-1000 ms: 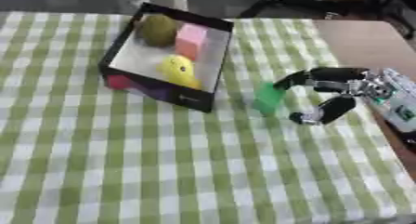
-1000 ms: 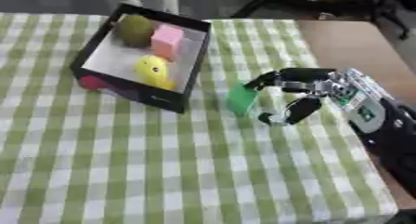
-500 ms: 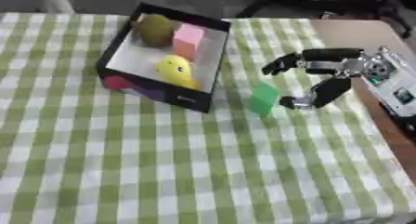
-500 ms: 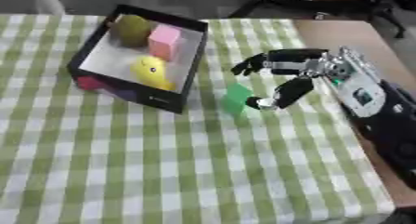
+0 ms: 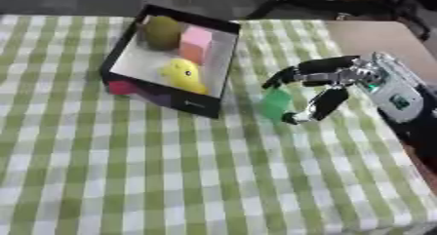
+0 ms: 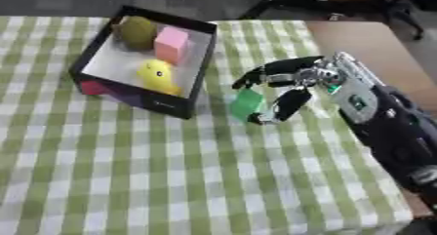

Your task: Pick up objects on the table and place them in the box.

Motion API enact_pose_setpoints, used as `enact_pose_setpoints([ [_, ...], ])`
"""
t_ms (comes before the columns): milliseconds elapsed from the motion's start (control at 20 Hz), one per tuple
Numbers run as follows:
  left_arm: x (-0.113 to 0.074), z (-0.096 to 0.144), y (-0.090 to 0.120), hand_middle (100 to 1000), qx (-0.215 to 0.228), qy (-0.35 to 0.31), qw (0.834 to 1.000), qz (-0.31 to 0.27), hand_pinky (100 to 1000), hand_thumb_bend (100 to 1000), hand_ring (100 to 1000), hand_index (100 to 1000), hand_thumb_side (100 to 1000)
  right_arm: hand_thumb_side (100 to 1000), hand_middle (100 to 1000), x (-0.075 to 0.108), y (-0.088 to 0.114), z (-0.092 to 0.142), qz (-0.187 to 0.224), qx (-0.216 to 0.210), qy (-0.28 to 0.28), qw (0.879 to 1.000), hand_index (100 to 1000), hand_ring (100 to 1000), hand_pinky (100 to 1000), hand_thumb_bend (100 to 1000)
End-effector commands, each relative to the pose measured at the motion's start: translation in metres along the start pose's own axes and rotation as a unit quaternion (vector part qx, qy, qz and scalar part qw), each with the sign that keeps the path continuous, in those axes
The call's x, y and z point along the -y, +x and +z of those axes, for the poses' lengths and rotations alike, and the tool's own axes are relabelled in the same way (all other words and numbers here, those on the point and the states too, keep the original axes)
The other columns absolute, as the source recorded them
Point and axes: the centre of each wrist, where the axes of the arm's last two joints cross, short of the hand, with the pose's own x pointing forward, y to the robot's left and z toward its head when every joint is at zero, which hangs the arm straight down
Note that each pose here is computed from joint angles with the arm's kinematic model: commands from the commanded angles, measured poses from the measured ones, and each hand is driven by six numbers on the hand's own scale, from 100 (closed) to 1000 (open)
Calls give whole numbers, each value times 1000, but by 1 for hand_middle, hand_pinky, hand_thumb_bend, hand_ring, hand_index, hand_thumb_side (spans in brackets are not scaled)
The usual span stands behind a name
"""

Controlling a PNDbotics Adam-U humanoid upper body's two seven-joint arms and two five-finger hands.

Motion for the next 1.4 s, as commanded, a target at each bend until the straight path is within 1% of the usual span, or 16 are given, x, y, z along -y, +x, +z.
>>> enact_pose_setpoints([
  [50, -2, -2, 5, 622, 10, -1, 1000, -1, 650, 117, 607, 916, 1000, 577, 917, 2, -2, 0, 28, -7, 22, 999, 979, 895, 894, 269],
  [250, -1, -2, 5, 622, 10, -2, 1000, -1, 649, 117, 608, 916, 1000, 532, 878, 1, -2, -4, 42, -8, 15, 999, 956, 835, 851, 255],
  [450, -1, -2, 5, 623, 10, -2, 1000, 0, 649, 117, 608, 916, 1000, 464, 824, 4, -1, -8, 59, -9, -1, 998, 925, 765, 793, 223],
  [750, 0, -2, 5, 623, 10, -2, 1000, 0, 649, 117, 608, 916, 1000, 454, 819, 2, -1, -12, 72, -9, -12, 997, 922, 757, 785, 217],
  [800, 0, -2, 5, 623, 10, -2, 1000, 0, 649, 117, 608, 916, 1000, 512, 961, 4, -1, -11, 75, -13, -18, 997, 979, 940, 878, 258],
  [850, -1, -2, 5, 623, 10, -1, 1000, 0, 649, 117, 608, 916, 1000, 512, 961, 6, 0, -10, 78, -17, -26, 997, 979, 940, 878, 258],
  [900, -1, -2, 5, 623, 10, -1, 1000, 0, 649, 117, 609, 916, 1000, 533, 990, 7, 1, -10, 80, -19, -34, 996, 995, 963, 895, 266],
  [950, -1, -2, 5, 623, 10, -1, 1000, 0, 649, 117, 609, 916, 1000, 538, 997, 8, 2, -10, 81, -20, -42, 996, 1000, 968, 900, 268],
  [1150, -1, -2, 5, 624, 11, -1, 1000, 0, 649, 118, 609, 916, 1000, 544, 1000, 9, 2, -8, 81, -26, -73, 994, 1000, 974, 906, 268],
  [1400, -1, -2, 5, 624, 11, -1, 1000, 0, 648, 118, 609, 916, 1000, 542, 1000, 9, 1, -8, 82, -35, -92, 992, 1000, 986, 920, 262],
])
